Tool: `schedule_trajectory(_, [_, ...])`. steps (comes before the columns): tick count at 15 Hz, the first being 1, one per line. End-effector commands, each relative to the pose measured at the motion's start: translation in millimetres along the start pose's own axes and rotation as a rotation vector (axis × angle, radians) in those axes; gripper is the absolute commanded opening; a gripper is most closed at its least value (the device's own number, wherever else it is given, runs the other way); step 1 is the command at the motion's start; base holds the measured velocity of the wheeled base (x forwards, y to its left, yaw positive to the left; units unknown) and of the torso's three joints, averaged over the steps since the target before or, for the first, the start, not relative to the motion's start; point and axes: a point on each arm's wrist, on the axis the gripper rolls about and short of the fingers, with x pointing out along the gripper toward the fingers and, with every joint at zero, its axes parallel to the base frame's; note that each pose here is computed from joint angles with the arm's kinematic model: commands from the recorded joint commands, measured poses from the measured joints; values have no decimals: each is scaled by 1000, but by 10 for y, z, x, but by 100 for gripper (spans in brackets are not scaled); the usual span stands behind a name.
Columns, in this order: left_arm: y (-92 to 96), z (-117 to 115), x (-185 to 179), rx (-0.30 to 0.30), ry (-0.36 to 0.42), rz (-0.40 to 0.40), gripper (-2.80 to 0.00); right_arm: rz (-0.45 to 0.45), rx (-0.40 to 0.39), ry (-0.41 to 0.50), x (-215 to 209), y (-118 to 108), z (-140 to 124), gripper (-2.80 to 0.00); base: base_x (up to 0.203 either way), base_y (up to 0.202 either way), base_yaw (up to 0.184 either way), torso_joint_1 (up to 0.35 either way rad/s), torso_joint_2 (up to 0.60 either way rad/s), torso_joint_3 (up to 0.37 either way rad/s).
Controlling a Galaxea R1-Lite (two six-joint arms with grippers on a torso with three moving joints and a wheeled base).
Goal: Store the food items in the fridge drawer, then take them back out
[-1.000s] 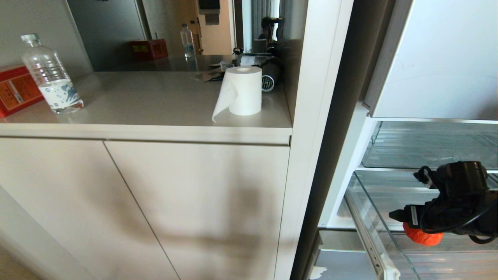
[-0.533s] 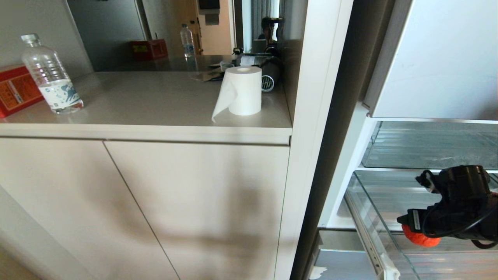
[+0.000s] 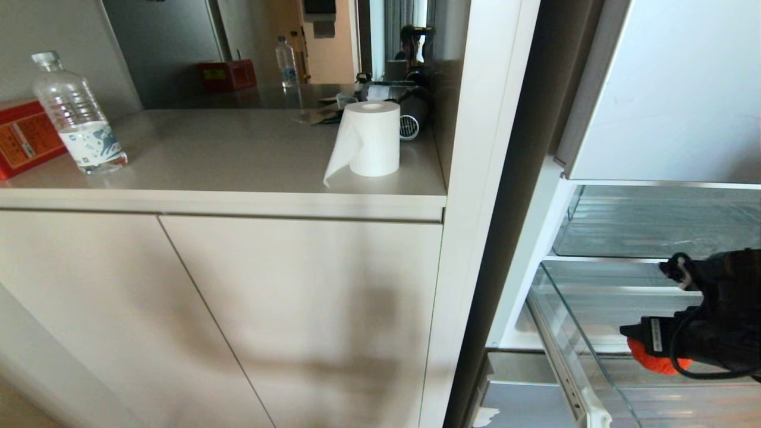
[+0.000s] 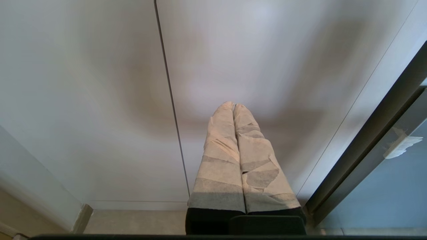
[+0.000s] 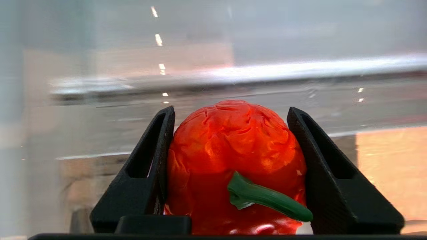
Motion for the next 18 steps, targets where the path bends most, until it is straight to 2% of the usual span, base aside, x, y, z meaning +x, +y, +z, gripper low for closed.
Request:
schedule_trajectory(1, [0,0,1,0,1,0,-280,23,-3,-159,-456,11,55,-280,0,0,0,0,0,0])
schedule_trajectory(9, [0,0,1,0,1,0,-280,90,16,-507,-1466,-76,-370,-280,0,0,0,0,0,0])
schedule_trajectory(14, [0,0,0,0,0,0,-280,156,21,-753,-1911,-161,-912,-280,0,0,0,0,0,0])
schedule_trajectory(15, [0,0,1,0,2,0,-280,172,6,-768,-1922,-169,-1070,-280,0,0,0,0,0,0])
schedule_trajectory(18, [0,0,0,0,1,0,-280,168,-82,-642,-1721,-172,-1605,-280,0,0,0,0,0,0])
